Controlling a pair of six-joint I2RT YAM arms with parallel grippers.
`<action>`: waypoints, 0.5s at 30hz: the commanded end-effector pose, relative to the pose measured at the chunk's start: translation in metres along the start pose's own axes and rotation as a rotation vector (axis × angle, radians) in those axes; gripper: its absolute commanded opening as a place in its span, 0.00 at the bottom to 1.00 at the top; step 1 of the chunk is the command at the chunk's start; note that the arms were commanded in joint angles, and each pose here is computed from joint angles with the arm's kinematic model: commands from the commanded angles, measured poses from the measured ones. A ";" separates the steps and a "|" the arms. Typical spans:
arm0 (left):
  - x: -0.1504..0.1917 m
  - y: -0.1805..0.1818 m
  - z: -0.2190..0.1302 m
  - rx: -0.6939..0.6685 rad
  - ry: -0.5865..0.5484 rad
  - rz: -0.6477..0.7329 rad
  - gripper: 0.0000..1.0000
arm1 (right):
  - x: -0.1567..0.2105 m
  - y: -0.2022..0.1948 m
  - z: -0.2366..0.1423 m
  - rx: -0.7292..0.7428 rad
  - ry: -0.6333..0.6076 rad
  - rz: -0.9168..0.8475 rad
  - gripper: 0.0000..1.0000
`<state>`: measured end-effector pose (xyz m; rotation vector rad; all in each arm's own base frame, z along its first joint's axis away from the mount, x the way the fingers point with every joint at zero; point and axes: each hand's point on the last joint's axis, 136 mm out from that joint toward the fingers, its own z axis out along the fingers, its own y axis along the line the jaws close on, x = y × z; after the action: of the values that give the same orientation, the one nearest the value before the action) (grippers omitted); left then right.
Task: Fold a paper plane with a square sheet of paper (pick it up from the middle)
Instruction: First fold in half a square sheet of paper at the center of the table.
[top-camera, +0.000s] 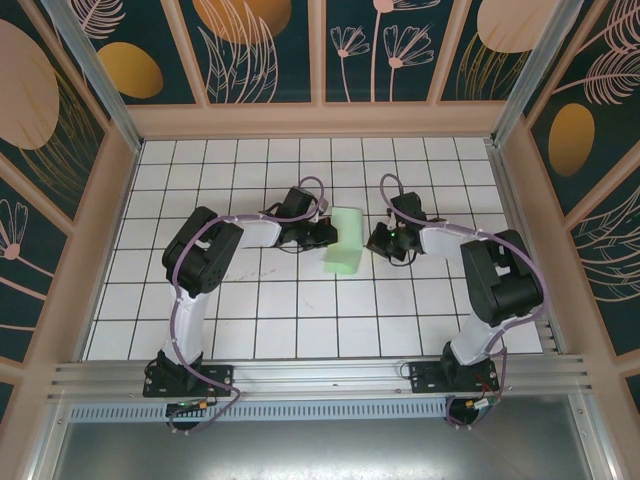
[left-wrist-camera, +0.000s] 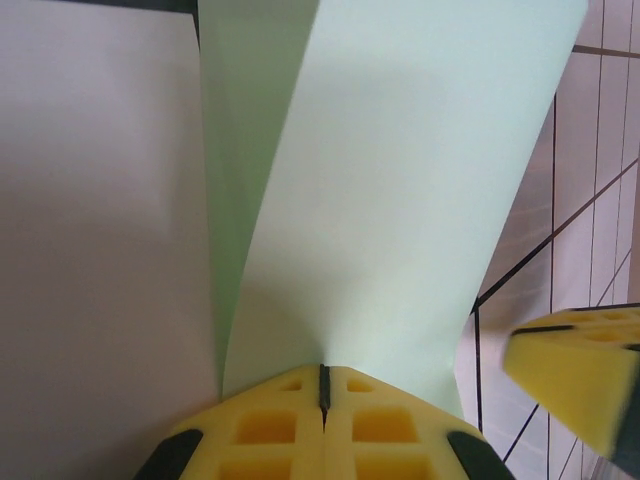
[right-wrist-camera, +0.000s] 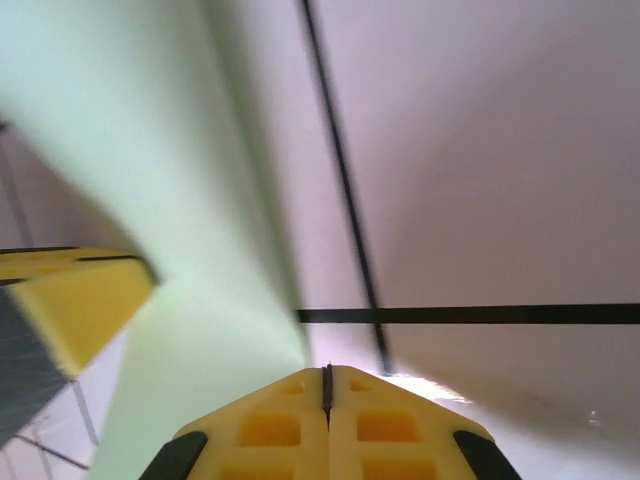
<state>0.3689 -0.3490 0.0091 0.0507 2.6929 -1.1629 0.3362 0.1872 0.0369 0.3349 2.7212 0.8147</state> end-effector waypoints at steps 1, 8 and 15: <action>0.084 0.118 0.008 -0.376 0.205 -0.189 0.00 | -0.021 0.047 -0.013 -0.116 -0.086 -0.109 0.00; 0.085 0.117 0.008 -0.374 0.206 -0.193 0.00 | -0.021 0.069 0.029 -0.193 -0.010 -0.120 0.00; 0.089 0.121 0.006 -0.387 0.210 -0.199 0.00 | -0.017 0.033 0.042 -0.173 0.001 -0.059 0.00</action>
<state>0.3688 -0.3490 0.0092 0.0504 2.6926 -1.1624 0.3693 0.2374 0.0309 0.1958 2.6444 0.9939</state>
